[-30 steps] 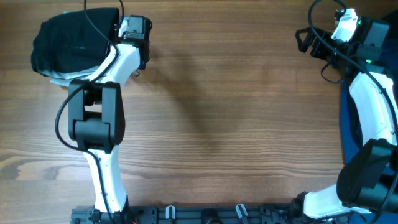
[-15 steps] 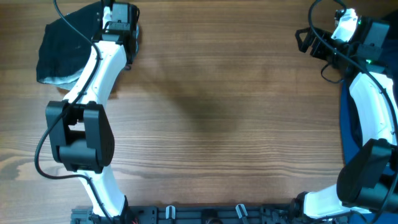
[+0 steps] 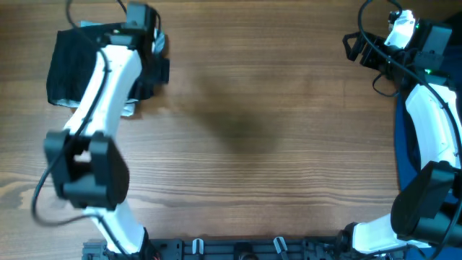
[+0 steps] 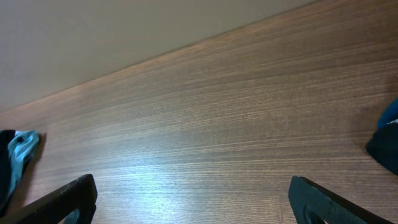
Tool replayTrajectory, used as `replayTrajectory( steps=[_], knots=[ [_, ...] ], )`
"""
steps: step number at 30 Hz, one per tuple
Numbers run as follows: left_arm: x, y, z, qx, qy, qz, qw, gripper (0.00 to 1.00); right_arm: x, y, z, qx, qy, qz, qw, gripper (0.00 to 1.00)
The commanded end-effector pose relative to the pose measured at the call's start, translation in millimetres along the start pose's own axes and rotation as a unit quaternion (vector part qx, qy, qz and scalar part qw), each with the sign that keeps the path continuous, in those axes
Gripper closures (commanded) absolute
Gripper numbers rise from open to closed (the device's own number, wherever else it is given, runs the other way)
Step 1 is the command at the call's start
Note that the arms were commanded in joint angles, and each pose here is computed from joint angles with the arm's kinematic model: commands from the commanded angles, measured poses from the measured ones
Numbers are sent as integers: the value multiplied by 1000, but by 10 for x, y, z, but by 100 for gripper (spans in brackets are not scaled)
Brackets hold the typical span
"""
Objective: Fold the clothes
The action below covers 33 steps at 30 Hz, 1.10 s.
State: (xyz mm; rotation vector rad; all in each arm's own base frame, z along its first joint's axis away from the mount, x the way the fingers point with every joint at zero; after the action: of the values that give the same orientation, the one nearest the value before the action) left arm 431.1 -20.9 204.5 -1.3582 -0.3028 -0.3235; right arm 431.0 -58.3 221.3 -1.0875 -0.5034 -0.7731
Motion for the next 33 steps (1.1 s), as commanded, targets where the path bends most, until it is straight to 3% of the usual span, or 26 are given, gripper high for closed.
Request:
replayTrajectory(
  steps=[1, 3, 5, 8, 11, 13, 17, 20, 22, 28, 33],
  knots=[
    [378, -618, 326, -51, -117, -127, 984, 88, -39, 46, -29, -4, 4, 6, 1000, 0],
    [448, -467, 485, -83, -171, -129, 973, 91, -39, 47, -26, -4, 3, 6, 1000, 0],
    [484, -65, 551, -175, -199, -100, 959, 90, -39, 47, -26, -4, 4, 6, 1000, 0],
    [292, 653, 522, -263, -227, -10, 938, 91, -39, 47, -26, -4, 3, 6, 1000, 0],
    [2, 1227, 397, -274, -241, 76, 928, 96, -40, 48, -25, -4, 3, 6, 1000, 1],
    [-7, 1257, 397, -274, -241, 79, 928, 96, -38, 48, -24, -4, 3, 6, 1000, 1],
    [365, 557, 544, -277, -224, -16, 934, 96, -38, 48, -24, -4, 3, 6, 1000, 0],
    [521, 10, 544, -251, -202, -82, 943, 94, -40, 48, -25, -4, 3, 6, 1000, 0],
    [500, 36, 484, -224, -196, -75, 952, 94, -38, 48, -24, -4, 3, 6, 1000, 0],
    [294, 690, 96, -111, -120, 2, 987, 95, -40, 48, -25, -4, 3, 6, 1000, 0],
    [56, 1253, 185, -15, -105, 61, 992, 96, -40, 48, -25, -4, 3, 6, 1000, 1]
  ],
)
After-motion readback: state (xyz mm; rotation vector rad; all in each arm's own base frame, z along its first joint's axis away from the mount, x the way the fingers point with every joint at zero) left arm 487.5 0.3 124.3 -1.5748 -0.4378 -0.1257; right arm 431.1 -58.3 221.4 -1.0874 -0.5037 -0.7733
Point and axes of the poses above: each gripper's point midway between its finger pads, its own y axis out along the fingers, its own z axis along the line the jaws close on, x = y × z, the point moved 6 cm from there along -y, back along the fingers
